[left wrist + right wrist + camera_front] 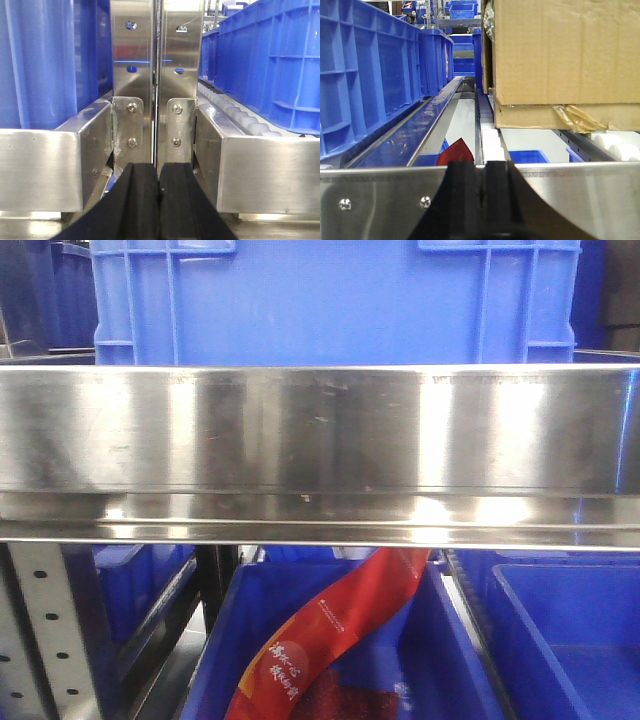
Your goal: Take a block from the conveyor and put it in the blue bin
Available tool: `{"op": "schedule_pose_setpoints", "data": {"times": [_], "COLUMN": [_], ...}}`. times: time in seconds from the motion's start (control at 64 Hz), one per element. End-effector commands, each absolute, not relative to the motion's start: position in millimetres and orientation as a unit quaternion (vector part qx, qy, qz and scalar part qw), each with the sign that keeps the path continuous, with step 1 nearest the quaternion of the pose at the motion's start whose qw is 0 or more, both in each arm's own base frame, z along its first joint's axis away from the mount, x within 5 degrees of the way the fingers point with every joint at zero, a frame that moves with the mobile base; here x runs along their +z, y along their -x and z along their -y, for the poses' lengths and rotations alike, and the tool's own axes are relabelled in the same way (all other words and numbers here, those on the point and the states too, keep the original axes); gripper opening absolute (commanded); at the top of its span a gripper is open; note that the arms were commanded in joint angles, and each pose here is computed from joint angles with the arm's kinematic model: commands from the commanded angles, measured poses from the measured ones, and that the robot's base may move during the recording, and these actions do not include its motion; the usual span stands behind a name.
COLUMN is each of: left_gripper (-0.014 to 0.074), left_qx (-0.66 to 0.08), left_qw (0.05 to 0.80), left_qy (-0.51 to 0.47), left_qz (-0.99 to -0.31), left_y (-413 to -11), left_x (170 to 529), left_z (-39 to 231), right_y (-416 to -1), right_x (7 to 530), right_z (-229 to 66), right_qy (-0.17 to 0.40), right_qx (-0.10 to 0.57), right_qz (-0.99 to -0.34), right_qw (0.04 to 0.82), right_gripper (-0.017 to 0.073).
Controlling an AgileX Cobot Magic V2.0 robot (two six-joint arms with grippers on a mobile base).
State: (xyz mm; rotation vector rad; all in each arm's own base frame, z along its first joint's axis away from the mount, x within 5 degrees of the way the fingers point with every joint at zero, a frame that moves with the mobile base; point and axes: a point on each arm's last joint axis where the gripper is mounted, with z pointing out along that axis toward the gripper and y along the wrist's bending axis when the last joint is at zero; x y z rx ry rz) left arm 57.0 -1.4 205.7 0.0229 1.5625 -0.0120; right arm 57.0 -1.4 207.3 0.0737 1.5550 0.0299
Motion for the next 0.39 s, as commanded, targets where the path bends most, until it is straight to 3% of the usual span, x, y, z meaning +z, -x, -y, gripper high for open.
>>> {"op": "schedule_pose_setpoints", "data": {"times": [0.0, 0.375], "left_gripper": [-0.0111, -0.0111], "left_qx": [-0.007, -0.007], "left_qw": [0.718, 0.718], "left_qy": [-0.005, -0.005], "left_qz": [-0.696, -0.696], "left_y": [-56.4, -56.4], "left_x": [208.1, 208.1], "left_z": [1.1, 1.1], "right_y": [-56.4, -56.4], "right_x": [209.3, 209.3], "right_z": [1.9, 1.9], "right_qy": [-0.034, -0.034], "right_qx": [0.010, 0.010], "right_qz": [-0.691, -0.691], "right_qw": [0.722, 0.722], "right_gripper": [-0.0162, -0.0162]}}
